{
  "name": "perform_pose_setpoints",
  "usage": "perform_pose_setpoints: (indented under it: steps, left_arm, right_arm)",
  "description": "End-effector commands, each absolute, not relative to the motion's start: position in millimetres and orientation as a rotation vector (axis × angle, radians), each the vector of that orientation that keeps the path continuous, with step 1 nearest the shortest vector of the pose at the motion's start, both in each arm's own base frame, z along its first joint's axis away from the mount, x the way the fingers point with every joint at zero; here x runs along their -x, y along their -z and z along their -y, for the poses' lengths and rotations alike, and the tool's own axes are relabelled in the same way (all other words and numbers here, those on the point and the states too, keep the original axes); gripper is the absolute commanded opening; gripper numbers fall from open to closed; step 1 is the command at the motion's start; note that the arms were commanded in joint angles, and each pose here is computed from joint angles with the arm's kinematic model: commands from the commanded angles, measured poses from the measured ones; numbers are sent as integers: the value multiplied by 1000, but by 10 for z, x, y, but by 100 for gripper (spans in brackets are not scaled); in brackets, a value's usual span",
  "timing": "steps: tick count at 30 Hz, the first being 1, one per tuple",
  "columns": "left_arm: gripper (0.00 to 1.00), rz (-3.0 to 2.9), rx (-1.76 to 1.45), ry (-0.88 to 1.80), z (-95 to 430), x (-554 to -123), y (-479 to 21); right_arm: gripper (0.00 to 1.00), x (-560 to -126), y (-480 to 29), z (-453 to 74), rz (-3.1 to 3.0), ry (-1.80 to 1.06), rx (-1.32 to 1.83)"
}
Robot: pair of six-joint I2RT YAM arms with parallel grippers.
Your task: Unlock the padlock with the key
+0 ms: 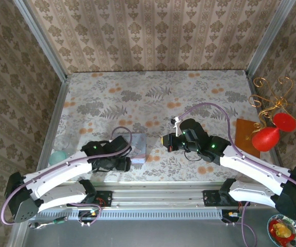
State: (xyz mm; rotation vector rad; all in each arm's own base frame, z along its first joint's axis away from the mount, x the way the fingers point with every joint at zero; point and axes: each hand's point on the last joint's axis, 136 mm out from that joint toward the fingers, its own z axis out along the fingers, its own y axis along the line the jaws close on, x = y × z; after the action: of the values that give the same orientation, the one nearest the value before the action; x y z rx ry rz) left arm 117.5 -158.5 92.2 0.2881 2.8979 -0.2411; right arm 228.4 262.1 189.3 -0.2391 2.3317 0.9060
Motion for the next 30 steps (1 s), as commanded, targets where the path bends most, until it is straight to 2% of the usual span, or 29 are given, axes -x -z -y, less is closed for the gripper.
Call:
perform_pose_setpoints:
  steps: [1,9,20,30]
  left_arm:
    - [60,-2916,-256,265,1634,-1135,-816]
    - [60,-2884,-292,248,1781,-1257,-635]
    - [61,-2804,-303,88,1885,-1593,-440]
    - [58,-2725,-372,151,2408,-2185,-436]
  right_arm:
    - [0,-2238,-1821,-2626,-2353,-889,299]
    - [0,-2234,-1810,-2636,-2346,-917,265]
    - [0,-2226,-1836,-2629,-2328,-948,223]
    - [0,-2242,-1785,-2482,-2358,-869,143]
